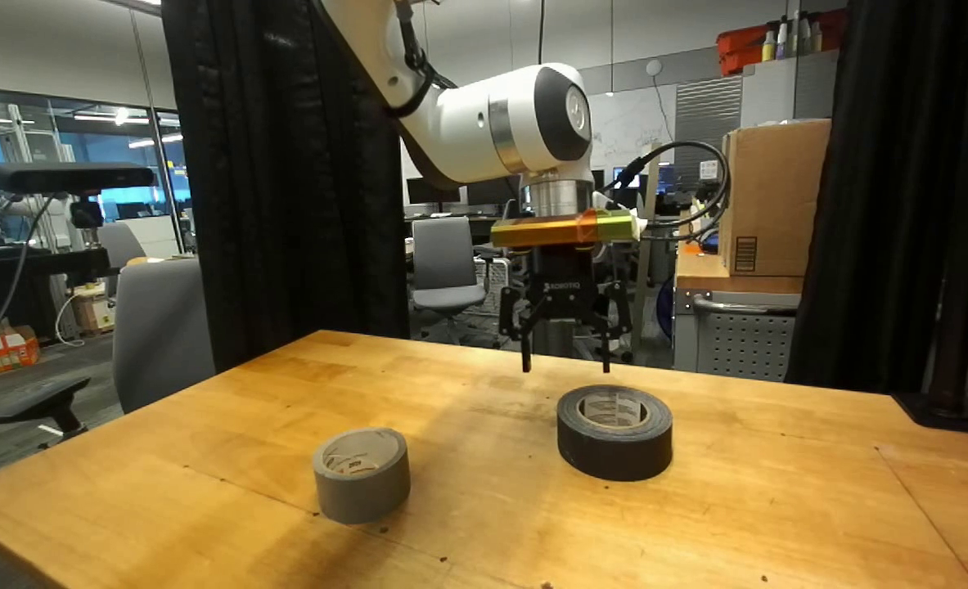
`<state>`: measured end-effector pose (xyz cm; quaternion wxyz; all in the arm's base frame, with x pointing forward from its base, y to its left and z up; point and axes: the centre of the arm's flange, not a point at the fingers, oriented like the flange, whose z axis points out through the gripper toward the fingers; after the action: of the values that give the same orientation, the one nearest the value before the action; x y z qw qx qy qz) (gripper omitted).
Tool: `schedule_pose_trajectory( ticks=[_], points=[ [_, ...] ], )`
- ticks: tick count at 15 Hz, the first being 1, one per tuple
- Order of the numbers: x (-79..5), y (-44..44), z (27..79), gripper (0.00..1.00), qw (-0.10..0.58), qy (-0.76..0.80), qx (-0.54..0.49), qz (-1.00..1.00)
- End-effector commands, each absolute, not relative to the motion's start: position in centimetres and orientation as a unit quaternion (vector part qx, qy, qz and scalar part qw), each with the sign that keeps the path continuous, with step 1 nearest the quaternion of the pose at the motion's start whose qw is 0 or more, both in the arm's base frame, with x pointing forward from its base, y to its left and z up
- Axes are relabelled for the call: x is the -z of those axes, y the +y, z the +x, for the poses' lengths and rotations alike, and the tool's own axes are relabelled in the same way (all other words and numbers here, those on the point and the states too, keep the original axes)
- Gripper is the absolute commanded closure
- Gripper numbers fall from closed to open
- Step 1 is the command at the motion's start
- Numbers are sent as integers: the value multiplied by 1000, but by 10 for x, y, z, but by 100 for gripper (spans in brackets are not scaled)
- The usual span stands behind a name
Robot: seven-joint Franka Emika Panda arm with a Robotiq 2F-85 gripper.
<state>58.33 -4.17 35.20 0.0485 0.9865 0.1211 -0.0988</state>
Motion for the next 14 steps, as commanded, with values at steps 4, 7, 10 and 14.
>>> schedule_pose_trajectory(
  ticks=[4,7,10,14],
  points=[
    [-347,-30,543,0,54,108,117,986],
    [-338,-23,536,0,56,102,131,985],
    [-333,-13,531,0,59,101,138,983],
    [-338,-2,529,0,64,103,139,983]
  ],
)
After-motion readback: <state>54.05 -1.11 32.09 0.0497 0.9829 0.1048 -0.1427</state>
